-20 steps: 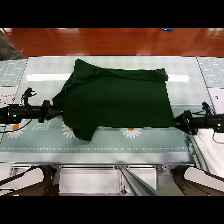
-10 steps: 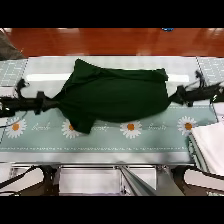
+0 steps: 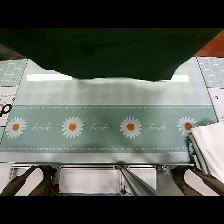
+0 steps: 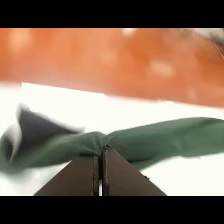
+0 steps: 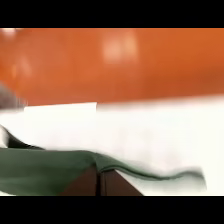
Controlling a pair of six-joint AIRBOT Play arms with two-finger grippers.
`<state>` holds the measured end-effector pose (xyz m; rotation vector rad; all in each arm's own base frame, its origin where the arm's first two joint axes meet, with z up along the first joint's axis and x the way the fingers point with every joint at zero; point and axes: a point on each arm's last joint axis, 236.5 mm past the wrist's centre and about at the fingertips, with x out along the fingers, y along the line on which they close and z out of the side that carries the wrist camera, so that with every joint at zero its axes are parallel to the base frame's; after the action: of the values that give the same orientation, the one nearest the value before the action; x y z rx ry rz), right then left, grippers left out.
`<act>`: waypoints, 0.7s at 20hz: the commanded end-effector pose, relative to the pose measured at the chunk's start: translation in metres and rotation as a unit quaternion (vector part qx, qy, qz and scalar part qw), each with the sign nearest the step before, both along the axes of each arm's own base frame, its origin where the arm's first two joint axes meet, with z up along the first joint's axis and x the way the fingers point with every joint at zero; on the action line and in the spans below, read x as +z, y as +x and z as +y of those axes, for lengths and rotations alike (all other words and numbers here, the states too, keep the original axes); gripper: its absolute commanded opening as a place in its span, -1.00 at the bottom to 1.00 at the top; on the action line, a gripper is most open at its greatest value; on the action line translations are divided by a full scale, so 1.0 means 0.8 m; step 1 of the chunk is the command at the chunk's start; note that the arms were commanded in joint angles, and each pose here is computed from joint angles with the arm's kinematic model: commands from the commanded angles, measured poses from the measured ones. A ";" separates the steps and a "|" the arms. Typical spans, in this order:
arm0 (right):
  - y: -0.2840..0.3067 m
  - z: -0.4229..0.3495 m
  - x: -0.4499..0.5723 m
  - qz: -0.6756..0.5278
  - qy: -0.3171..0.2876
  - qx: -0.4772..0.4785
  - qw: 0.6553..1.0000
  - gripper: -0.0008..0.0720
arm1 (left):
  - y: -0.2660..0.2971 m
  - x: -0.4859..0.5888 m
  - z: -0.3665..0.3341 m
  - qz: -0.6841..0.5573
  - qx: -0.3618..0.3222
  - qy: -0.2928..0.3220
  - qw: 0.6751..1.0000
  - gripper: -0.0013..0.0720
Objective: Fold the shirts.
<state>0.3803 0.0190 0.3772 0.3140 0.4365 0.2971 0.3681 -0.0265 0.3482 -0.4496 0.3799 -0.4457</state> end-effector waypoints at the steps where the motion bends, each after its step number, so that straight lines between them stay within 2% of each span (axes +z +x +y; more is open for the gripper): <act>1: -0.094 0.032 0.115 -0.125 -0.041 -0.004 0.991 -0.92 | -0.075 0.123 -0.005 -0.120 0.066 0.073 0.988 -0.92; 6: -0.221 0.042 0.161 -0.205 -0.121 -0.062 0.969 -0.92 | -0.194 0.176 -0.063 -0.220 0.080 0.163 0.959 -0.92; 9: -0.272 0.034 0.140 -0.179 -0.156 -0.096 0.967 -0.92 | -0.260 0.170 -0.029 -0.216 0.160 0.213 0.939 -0.92; 11: -0.288 0.028 0.116 -0.141 -0.174 -0.106 0.969 -0.92 | -0.310 0.178 0.000 -0.235 0.206 0.210 0.926 -0.92; 14: -0.290 0.021 0.098 -0.117 -0.165 -0.117 0.972 -0.92 | -0.346 0.186 0.011 -0.255 0.210 0.171 0.929 -0.92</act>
<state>0.1610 0.0449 0.4735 -0.0064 0.1500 0.0808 0.1252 -0.0500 0.4908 -0.0115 -0.0869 -0.1479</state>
